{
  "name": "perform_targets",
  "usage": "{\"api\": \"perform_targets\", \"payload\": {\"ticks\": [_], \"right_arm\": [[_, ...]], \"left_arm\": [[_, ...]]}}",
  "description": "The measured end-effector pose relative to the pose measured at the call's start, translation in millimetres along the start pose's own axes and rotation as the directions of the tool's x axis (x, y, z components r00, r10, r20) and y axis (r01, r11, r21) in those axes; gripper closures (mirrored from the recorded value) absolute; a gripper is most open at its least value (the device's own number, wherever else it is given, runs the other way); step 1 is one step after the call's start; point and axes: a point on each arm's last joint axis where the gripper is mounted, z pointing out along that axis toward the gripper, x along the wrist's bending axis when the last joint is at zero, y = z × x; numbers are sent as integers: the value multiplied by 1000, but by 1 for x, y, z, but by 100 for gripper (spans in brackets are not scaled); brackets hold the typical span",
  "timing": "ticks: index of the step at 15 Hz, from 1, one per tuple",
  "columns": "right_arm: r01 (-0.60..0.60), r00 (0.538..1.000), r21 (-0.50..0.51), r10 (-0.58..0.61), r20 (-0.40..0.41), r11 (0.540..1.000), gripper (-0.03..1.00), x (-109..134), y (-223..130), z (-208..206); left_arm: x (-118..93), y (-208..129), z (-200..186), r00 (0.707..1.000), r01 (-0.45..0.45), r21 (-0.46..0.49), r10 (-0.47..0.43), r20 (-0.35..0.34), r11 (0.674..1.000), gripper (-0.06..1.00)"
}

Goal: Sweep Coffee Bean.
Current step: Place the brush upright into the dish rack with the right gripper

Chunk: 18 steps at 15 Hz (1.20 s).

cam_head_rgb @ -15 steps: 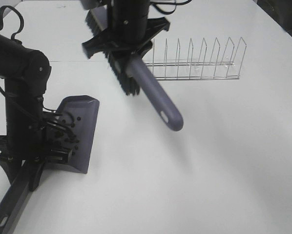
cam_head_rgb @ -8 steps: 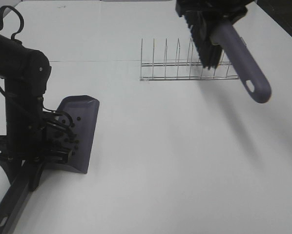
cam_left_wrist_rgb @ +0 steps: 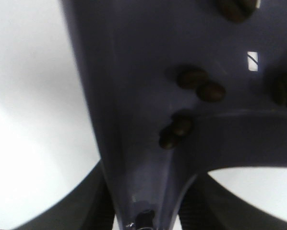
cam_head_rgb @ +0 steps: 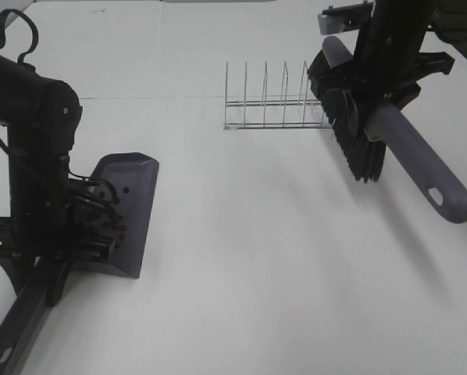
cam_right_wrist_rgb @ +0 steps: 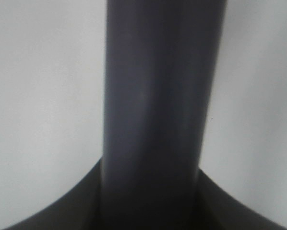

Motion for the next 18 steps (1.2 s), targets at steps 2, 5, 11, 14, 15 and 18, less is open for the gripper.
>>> {"api": "perform_targets", "payload": {"ticks": [2, 5, 11, 14, 15, 18], "right_arm": [[1, 1000, 58, -1, 5, 998, 67, 0, 3, 25], [-48, 999, 116, 48, 4, 992, 67, -18, 5, 50], [-78, 997, 118, 76, 21, 990, 67, -21, 19, 66], [-80, 996, 83, 77, 35, 993, 67, -23, 30, 67], [-80, 996, 74, 78, 34, 994, 67, -22, 34, 68], [-81, 996, 52, 79, 34, 995, 67, -22, 45, 72]], "left_arm": [[0, 0, 0, 1000, 0, 0, 0, 0, 1000, 59], [0, 0, 0, 1000, 0, 0, 0, -1, 1000, 59], [0, 0, 0, 1000, -1, 0, 1, -2, 1000, 59], [0, 0, 0, 1000, -1, 0, 1, -2, 1000, 59], [0, 0, 0, 1000, -1, 0, 1, -2, 1000, 59], [0, 0, 0, 1000, -2, 0, 2, -2, 1000, 59]]}}
